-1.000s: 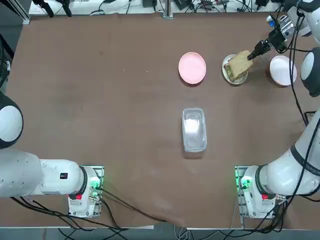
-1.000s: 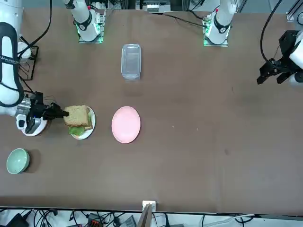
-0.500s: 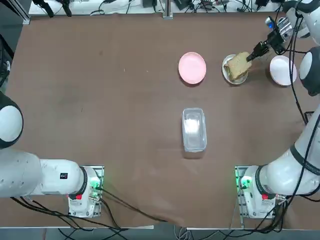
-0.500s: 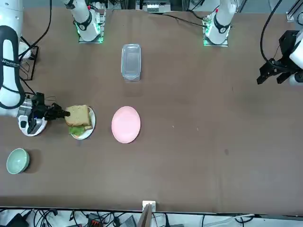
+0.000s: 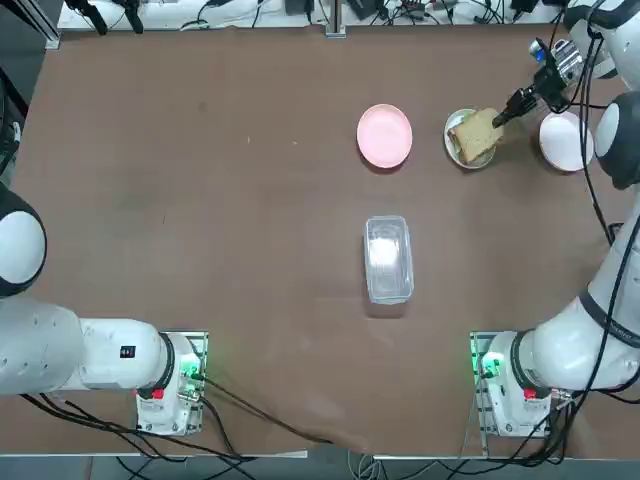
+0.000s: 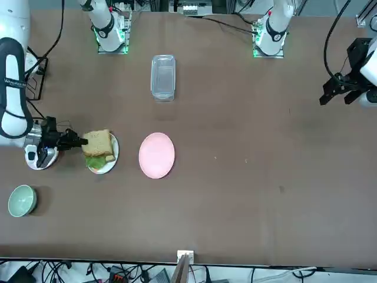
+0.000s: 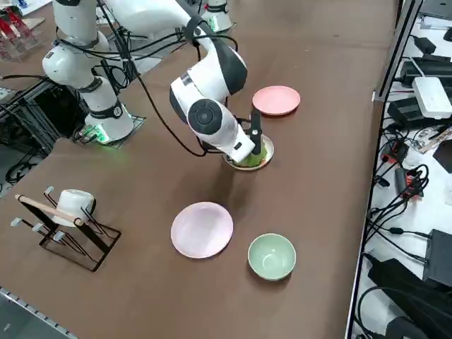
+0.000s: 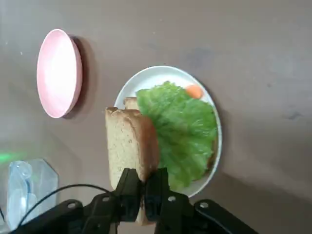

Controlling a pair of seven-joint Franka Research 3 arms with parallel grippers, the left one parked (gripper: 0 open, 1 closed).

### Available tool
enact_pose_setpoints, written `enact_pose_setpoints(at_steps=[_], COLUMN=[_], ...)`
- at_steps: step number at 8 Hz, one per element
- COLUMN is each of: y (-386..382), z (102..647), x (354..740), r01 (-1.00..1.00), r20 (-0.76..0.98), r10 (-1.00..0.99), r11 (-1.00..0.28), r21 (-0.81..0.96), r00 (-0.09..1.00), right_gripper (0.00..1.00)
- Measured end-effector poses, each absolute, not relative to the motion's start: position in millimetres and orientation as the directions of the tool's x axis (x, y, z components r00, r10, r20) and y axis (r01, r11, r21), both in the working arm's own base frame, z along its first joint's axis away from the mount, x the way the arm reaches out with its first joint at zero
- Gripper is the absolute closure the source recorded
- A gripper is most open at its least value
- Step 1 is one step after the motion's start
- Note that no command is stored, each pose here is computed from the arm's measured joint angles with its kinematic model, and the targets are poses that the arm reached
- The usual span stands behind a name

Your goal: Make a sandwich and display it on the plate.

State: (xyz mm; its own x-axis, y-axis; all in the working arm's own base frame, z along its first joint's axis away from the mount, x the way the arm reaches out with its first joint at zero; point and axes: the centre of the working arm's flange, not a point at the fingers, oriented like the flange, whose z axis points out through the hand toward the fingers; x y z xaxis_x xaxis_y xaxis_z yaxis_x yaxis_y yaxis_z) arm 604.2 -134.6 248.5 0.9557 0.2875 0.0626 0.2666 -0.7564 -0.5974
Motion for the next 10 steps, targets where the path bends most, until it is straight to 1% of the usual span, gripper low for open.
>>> enact_pose_setpoints(at_steps=[2, 3, 7, 8, 10], y=[-142.6, -142.1, -134.0, -133.3, -135.4], z=[245.7, 246.2, 247.4, 250.6, 272.7], x=[611.5, 615.2, 620.5, 623.2, 637.5], r01=[0.275, 0.281, 0.294, 0.301, 0.34], r20=[0.069, 0.069, 0.067, 0.074, 0.098], r10=[0.293, 0.3, 0.321, 0.324, 0.347], r11=[-0.759, -0.755, -0.739, -0.739, -0.752], r21=[-0.59, -0.592, -0.606, -0.603, -0.565], r00=[0.954, 0.952, 0.945, 0.943, 0.933], right_gripper=[0.88, 0.84, 0.11, 0.01, 0.01])
